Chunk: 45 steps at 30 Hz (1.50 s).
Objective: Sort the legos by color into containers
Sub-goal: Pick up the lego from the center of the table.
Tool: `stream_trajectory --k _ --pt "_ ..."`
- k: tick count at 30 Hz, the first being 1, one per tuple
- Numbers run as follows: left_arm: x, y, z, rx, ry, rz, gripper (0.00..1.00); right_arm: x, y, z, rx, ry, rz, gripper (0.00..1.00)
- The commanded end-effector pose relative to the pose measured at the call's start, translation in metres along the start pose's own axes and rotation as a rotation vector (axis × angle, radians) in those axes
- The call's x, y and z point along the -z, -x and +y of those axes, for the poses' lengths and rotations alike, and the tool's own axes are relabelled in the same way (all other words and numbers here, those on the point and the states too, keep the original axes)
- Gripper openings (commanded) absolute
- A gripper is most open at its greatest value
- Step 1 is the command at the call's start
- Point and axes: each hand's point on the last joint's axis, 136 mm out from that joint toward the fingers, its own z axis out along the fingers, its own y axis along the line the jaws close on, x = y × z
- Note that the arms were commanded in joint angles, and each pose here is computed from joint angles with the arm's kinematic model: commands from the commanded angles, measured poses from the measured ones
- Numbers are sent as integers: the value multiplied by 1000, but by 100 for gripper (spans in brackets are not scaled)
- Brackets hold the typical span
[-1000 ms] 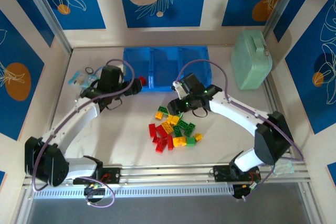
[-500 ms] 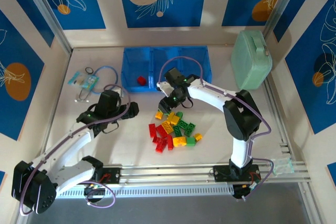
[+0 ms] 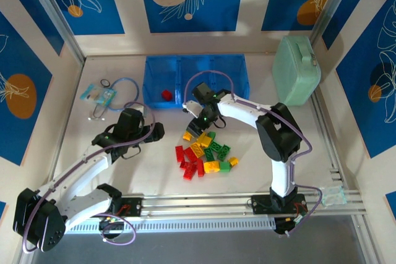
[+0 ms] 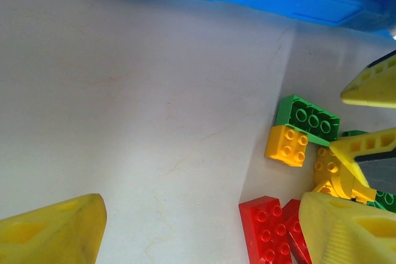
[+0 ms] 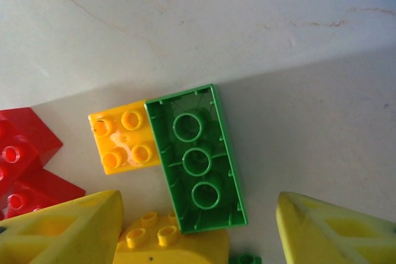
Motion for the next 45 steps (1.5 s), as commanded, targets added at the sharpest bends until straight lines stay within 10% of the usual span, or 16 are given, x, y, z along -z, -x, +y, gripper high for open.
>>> stream_trajectory --k 1,16,29,45 --pt "-2 -2 1 6 5 -6 81 -7 0 1 53 5 25 67" --pt "-4 -5 4 2 19 -3 81 -25 -4 -1 89 -31 67 65" --pt "-2 -5 7 0 33 -9 80 -18 7 6 82 -35 41 36" --pt "-1 -5 3 -39 45 -15 79 85 80 -26 -89 -155 -239 34"
